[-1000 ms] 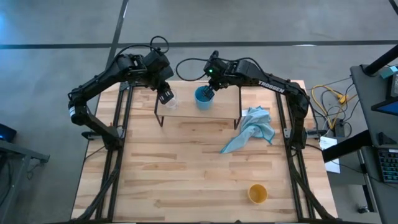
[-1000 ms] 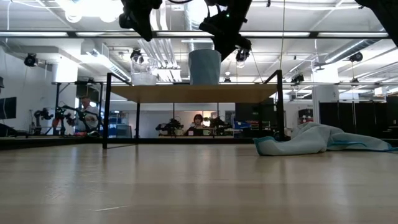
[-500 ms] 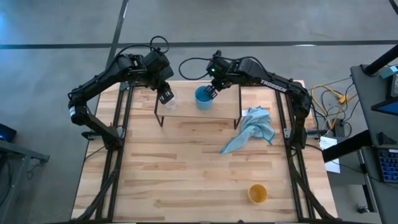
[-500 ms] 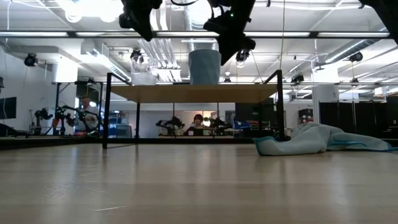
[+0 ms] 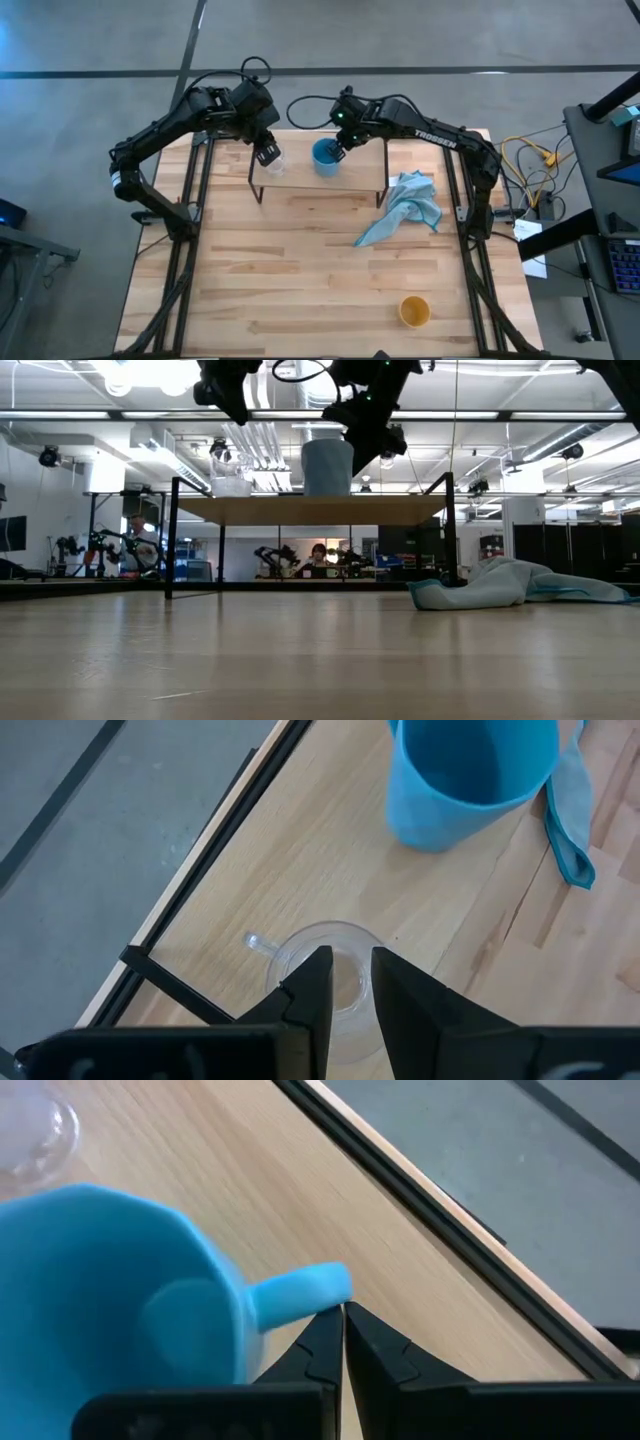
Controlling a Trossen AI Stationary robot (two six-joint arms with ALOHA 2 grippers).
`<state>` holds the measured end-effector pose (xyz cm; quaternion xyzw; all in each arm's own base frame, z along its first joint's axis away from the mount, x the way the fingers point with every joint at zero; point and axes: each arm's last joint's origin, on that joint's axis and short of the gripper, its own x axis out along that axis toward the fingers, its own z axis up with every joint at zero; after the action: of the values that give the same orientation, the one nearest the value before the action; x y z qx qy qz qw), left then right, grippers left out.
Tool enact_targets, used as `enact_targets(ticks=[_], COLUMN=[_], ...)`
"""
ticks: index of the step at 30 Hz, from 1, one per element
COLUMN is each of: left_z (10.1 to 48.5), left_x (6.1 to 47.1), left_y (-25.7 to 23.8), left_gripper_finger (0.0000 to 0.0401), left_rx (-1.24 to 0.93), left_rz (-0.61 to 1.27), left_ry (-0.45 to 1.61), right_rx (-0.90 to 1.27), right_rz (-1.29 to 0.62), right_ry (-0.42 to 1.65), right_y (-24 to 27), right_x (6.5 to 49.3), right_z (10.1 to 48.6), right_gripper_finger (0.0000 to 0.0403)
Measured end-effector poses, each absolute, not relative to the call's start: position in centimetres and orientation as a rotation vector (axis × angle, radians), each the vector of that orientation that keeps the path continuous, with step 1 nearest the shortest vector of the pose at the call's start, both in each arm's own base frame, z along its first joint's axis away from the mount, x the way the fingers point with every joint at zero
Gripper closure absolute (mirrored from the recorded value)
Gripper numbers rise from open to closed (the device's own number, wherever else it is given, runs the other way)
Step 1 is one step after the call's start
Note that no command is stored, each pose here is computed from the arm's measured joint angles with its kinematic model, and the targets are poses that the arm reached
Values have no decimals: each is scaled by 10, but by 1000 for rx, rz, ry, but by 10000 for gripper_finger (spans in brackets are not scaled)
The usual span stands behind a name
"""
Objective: Stack small to large cups/mugs on shelf
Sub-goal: Put the blue mug on the shelf
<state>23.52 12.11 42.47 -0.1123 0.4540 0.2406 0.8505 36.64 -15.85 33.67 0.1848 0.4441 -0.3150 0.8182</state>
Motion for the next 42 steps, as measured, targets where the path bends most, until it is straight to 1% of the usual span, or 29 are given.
enact_targets(ticks=[7, 16, 18, 24, 29, 36, 42], left_z=[425, 425, 425, 425, 426, 426, 426], left_x=[235, 236, 236, 236, 237, 237, 237], left_y=[121, 121, 122, 122, 122, 122, 122], left_gripper_finger=[342, 342, 342, 342, 342, 342, 342], left_rx=[-236, -234, -234, -234, -231, -234, -234], left_rz=[507, 507, 508, 508, 509, 511, 511], left_ry=[956, 948, 943, 943, 929, 928, 928], right_rx=[401, 392, 382, 388, 429, 436, 431], right_rz=[-663, -627, -638, -678, -662, -640, -622], right_ry=[871, 765, 771, 877, 922, 915, 872], right_y=[-165, -173, -174, -170, -167, -169, -172], right_x=[371, 374, 373, 361, 359, 370, 377], right_z=[337, 351, 352, 357, 352, 341, 339], right_gripper_finger=[394, 394, 394, 394, 394, 394, 394])
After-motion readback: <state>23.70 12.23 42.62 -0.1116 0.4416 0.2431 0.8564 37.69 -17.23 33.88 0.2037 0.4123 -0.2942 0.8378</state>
